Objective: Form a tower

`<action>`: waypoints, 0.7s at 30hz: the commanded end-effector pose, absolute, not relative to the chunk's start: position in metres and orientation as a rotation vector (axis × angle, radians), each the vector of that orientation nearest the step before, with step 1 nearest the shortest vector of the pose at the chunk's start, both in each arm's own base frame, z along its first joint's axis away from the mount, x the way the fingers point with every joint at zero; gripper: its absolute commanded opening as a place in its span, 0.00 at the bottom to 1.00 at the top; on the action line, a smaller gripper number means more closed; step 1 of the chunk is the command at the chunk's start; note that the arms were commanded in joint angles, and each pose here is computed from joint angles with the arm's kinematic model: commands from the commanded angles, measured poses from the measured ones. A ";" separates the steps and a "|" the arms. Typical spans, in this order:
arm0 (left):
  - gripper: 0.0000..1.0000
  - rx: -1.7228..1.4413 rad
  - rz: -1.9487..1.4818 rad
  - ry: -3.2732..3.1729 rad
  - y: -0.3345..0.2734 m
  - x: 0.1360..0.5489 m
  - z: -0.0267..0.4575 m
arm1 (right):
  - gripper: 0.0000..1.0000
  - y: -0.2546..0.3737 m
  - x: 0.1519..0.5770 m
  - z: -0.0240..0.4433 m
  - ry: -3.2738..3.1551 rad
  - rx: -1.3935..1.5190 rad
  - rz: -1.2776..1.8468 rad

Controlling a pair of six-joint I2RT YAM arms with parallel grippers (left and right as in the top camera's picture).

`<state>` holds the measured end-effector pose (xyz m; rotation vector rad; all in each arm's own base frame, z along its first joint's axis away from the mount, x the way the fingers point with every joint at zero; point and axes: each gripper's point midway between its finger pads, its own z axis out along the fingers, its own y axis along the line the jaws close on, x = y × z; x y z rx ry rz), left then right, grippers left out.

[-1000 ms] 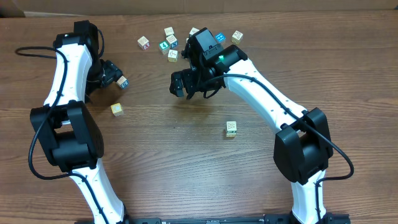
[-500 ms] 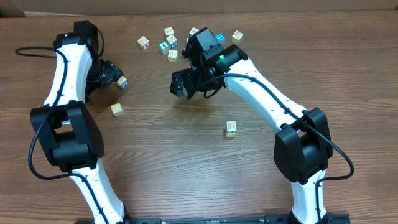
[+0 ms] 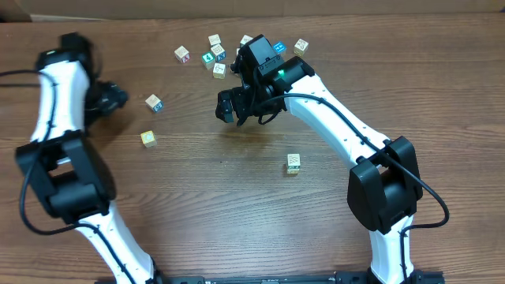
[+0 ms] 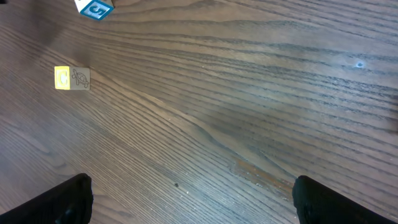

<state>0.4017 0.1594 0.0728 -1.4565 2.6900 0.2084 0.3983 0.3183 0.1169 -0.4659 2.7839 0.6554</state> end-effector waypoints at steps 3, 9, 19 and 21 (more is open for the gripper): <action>0.99 -1.562 0.233 2.628 0.201 0.386 0.074 | 1.00 0.318 0.400 0.116 2.783 -0.458 0.664; 1.00 -1.672 0.238 2.566 0.232 0.368 0.074 | 1.00 0.318 0.400 0.116 2.783 -0.458 0.664; 1.00 -1.700 0.240 2.550 0.240 0.363 0.074 | 1.00 0.318 0.400 0.116 2.783 -0.458 0.664; 1.00 -1.698 0.240 2.552 0.239 0.364 0.074 | 1.00 0.318 0.400 0.116 2.783 -0.458 0.664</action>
